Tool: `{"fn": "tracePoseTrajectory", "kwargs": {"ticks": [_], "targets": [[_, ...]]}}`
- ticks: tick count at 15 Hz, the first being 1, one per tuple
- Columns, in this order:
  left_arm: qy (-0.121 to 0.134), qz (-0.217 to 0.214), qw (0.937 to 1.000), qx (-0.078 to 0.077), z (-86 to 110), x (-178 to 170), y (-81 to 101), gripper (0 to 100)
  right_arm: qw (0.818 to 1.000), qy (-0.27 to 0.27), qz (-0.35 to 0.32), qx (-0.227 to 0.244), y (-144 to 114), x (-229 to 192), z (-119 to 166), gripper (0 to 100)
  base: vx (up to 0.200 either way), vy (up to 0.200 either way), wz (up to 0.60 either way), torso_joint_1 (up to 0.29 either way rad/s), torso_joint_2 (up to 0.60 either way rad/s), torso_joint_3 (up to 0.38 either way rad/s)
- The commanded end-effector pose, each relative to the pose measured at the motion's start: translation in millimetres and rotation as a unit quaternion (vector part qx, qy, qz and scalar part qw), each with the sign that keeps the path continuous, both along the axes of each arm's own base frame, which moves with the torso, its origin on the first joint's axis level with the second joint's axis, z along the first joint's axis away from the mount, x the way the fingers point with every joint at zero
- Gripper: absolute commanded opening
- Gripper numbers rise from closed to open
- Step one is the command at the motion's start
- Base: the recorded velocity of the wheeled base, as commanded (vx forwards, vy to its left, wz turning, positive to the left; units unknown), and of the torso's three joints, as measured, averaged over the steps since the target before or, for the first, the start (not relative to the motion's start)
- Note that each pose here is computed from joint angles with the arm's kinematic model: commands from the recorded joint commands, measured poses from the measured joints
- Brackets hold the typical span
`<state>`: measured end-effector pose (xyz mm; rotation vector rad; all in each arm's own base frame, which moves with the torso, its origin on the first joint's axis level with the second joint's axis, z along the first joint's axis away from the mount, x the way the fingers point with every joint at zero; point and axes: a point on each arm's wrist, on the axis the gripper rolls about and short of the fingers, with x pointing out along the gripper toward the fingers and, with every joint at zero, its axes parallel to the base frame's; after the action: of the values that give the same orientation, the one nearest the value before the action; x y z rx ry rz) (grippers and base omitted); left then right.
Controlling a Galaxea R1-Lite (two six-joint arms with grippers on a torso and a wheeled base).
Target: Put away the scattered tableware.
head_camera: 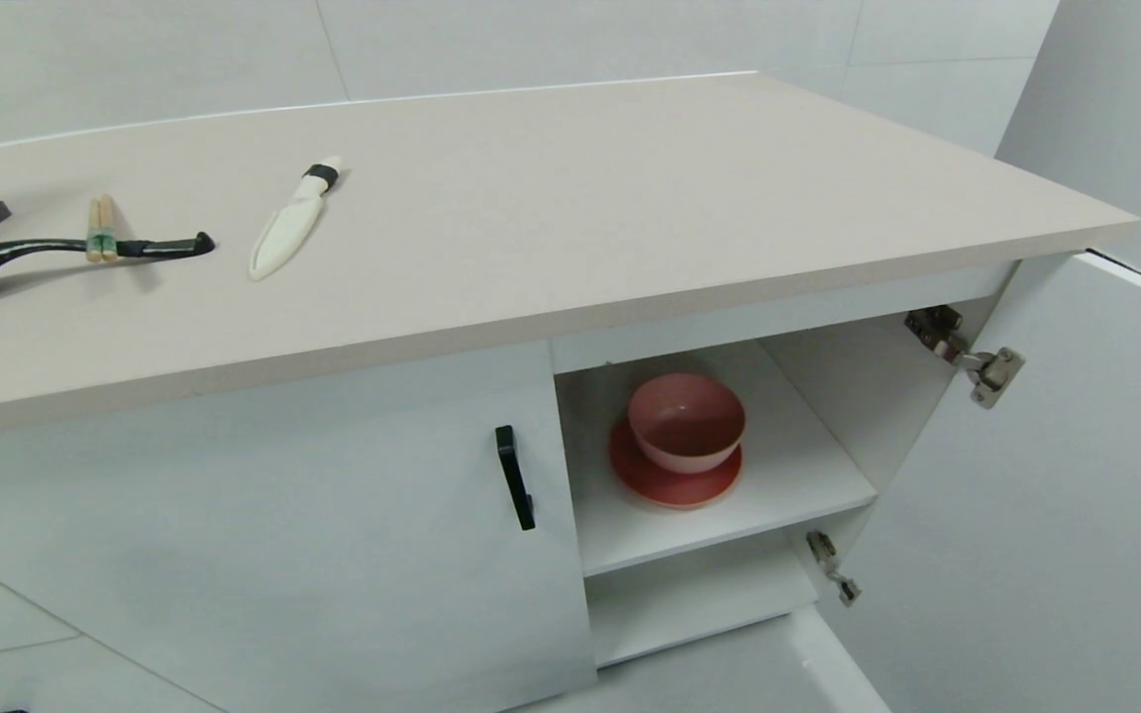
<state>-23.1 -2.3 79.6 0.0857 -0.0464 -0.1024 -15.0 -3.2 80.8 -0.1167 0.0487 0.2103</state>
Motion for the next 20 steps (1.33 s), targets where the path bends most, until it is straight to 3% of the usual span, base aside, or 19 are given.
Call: {"fn": "tracePoseTrajectory", "kwargs": {"ticks": [1, 3, 6, 11, 20], "targets": [[0.0, 0.001, 1.0, -0.002, 0.5, 0.0, 0.0, 100, 1.0, 0.001, -0.031, -0.001, 1.1, 0.2, 0.6, 100, -0.2, 0.0, 0.0, 0.002, 0.01, -0.007], [0.0, 0.0, 1.0, 0.0, 0.1, 0.1, 0.0, 100, 0.994, -0.027, -0.105, 0.003, 3.4, -4.6, -0.4, 100, 0.0, 0.0, 0.0, 0.0, 0.0, 0.0], [-0.001, -0.001, 1.0, 0.002, 0.5, 0.0, 0.0, 100, 0.993, -0.026, -0.107, 0.036, 3.2, -7.8, -5.5, 100, 0.0, 0.0, 0.0, 0.0, 0.0, 0.0], [0.0, -0.001, 1.0, 0.001, 0.1, 0.1, 0.0, 100, 0.993, -0.026, -0.107, 0.039, 3.2, -7.8, -5.3, 100, 0.0, 0.0, 0.0, 0.0, 0.0, 0.0], [0.0, 0.0, 1.0, 0.0, 0.1, 0.1, 0.0, 100, 0.993, -0.025, -0.107, 0.041, 3.3, -7.8, -5.5, 100, -0.2, 0.0, 0.0, 0.003, 0.0, 0.003]]}}
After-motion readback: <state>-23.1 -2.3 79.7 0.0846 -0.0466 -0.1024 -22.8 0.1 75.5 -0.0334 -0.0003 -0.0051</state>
